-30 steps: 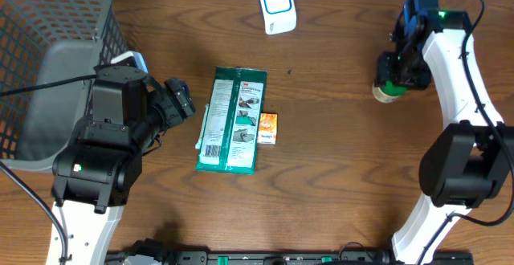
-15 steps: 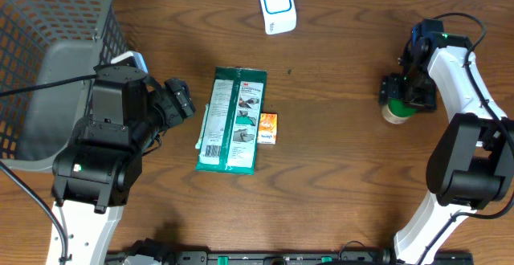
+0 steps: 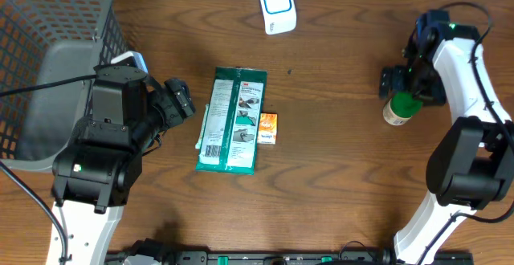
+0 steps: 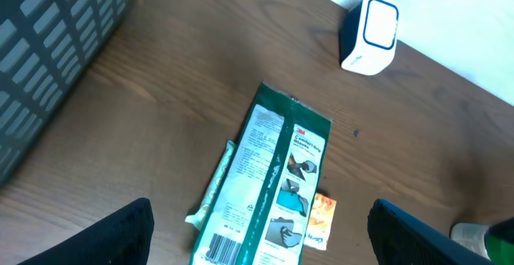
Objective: Scan the item barcode
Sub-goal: 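Open the right gripper and lift it off the jar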
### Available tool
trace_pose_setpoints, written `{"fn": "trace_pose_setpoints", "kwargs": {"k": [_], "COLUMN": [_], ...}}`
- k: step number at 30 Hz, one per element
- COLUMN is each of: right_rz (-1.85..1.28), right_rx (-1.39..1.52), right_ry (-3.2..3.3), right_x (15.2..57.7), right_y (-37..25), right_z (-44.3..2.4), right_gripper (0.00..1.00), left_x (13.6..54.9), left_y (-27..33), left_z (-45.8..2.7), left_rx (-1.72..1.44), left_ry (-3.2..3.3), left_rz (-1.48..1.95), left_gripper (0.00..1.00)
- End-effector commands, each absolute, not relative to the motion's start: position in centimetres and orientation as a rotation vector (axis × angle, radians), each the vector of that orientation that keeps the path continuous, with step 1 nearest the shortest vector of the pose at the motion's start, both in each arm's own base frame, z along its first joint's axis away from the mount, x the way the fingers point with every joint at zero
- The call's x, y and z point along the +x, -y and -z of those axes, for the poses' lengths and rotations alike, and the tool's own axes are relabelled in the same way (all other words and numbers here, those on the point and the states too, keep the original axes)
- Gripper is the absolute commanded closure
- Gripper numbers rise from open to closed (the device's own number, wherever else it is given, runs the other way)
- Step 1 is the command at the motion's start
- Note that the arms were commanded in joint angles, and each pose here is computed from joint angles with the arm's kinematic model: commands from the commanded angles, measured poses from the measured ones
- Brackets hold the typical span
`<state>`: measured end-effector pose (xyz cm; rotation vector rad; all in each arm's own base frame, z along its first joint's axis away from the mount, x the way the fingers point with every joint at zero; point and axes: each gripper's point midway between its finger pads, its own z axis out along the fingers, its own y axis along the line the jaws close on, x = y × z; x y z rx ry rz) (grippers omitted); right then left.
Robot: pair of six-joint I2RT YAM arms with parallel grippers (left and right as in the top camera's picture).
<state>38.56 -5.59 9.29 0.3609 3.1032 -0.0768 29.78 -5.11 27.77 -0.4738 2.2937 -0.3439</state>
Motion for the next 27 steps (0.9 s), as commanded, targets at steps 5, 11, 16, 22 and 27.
{"fn": "trace_pose_setpoints", "kwargs": {"k": [5, 11, 16, 22, 27], "right_rz": [0.021, -0.141, -0.312, -0.757, -0.892], "right_rx": [0.357, 0.351, 0.339, 0.294, 0.234], "right_ry": [-3.058, -3.055, -3.022, -2.928, -2.891], "right_x": [39.4, 39.6, 40.3, 41.2, 41.5], "right_y": [5.6, 3.8, 1.8, -3.2, -5.8], "right_z": [-12.9, -13.0, -13.3, -15.1, -16.0], "right_gripper": [0.01, 0.01, 0.01, 0.01, 0.01], "left_x": [29.9, 29.9, 29.9, 29.9, 29.9], "left_y": [4.7, 4.7, 4.7, 4.7, 4.7], "left_z": [-28.4, -28.4, -28.4, -28.4, -28.4], "left_rx": [-0.462, -0.462, -0.462, -0.462, -0.462], "left_ry": [-2.276, -2.276, -2.276, -2.276, -2.276], "left_rz": [0.320, 0.320, 0.320, 0.320, 0.320], "left_gripper": [0.14, 0.14, 0.14, 0.14, 0.14]}}
